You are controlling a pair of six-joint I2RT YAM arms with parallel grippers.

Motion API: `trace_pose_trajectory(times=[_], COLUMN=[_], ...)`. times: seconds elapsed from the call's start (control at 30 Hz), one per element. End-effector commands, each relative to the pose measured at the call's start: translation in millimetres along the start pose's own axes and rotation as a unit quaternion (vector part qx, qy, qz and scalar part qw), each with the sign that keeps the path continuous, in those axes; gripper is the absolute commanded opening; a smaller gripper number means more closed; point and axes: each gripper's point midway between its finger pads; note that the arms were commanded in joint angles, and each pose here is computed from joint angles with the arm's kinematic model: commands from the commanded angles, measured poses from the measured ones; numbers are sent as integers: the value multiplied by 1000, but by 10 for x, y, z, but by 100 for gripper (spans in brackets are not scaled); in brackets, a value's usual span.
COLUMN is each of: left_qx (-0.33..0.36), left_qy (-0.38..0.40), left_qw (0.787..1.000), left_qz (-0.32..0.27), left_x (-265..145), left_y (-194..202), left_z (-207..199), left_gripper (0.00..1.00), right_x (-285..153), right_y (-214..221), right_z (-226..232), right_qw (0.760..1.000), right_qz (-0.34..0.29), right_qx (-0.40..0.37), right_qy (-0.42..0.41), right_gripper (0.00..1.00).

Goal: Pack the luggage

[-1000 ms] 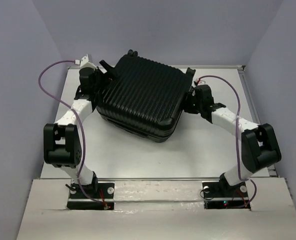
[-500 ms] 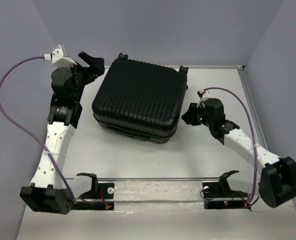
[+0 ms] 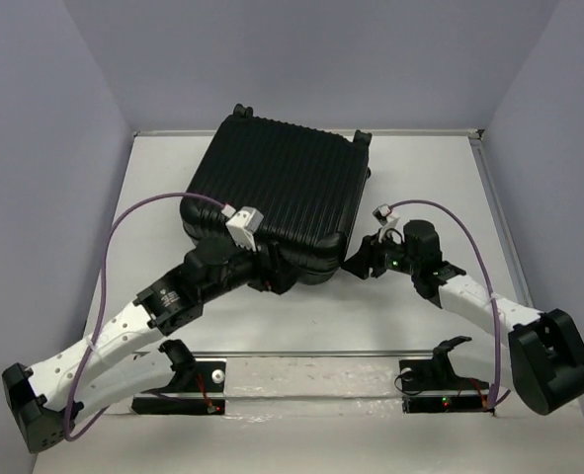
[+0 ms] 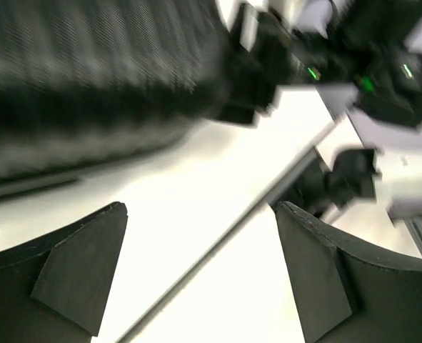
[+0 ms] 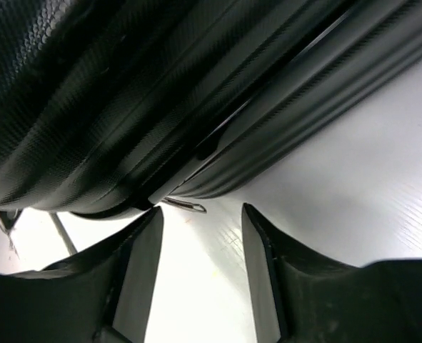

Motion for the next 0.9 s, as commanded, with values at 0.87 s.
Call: trace_pose_trajectory(times=[0.87], left_qx=[41], left_qy=[-148], left_qw=[988], left_qz=[-14], left_x=[762], left_y=[162], left_z=[296], left_gripper=[99], right_x=[258], right_y=[-84], right_z=[474], right_qw=[983], right_qz=[-58], right_qx=[-68], right_qy=[-162], right_gripper=[29])
Point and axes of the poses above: each gripper's point midway between its finger pads, its own x axis out along the fingers, its own z axis along the line the jaws close on, y = z × x, and after that the axes turned 15 degrees about x, right-handed
